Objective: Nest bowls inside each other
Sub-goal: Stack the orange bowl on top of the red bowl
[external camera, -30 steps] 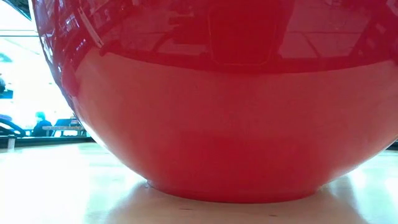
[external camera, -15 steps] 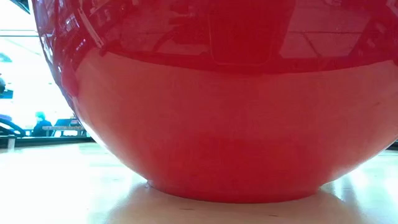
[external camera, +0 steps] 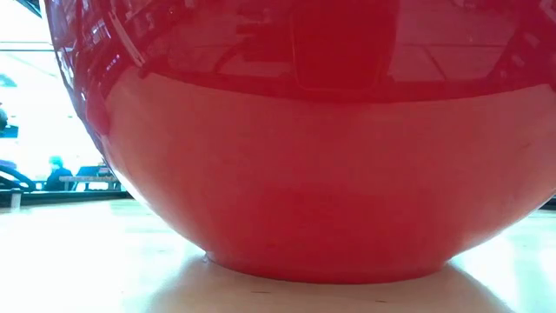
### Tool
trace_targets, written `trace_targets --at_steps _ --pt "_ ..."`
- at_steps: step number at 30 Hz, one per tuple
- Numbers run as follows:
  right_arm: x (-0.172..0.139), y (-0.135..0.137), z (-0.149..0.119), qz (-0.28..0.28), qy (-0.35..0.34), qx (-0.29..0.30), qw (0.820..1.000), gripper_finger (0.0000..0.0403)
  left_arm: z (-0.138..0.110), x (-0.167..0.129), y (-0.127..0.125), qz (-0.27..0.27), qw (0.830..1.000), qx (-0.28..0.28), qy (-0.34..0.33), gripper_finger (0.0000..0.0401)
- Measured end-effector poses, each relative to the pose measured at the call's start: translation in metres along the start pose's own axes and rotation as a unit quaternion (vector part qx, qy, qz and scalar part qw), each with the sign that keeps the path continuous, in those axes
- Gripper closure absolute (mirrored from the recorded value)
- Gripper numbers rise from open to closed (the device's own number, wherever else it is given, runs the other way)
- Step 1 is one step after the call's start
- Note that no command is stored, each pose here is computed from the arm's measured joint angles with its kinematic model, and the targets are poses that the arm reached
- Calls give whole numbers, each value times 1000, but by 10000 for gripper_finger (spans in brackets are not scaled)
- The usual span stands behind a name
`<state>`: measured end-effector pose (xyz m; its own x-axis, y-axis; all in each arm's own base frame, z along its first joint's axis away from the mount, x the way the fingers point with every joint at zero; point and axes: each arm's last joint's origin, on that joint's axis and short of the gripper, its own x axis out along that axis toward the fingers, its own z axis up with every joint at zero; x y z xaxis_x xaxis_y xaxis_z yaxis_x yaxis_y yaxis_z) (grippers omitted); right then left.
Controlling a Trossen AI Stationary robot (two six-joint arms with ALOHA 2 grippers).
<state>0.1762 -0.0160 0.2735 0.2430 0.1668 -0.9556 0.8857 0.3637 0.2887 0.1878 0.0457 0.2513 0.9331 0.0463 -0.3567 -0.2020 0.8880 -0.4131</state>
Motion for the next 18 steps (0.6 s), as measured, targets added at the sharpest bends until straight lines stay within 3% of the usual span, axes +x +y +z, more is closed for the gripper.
trace_targets --at_steps 4,9,14,18 --pt "16 23 -30 -1 43 -27 999 192 -1 1 -3 -8 1000 8 4 236" --pt "31 35 -67 -30 108 -113 987 192 -6 3 -20 -50 998 21 9 236" --pt "37 34 -92 -59 123 -208 968 192 -13 7 -39 -59 998 35 3 236" --pt "39 29 -102 -98 106 -263 954 192 -12 9 -54 -54 998 1 -37 236"
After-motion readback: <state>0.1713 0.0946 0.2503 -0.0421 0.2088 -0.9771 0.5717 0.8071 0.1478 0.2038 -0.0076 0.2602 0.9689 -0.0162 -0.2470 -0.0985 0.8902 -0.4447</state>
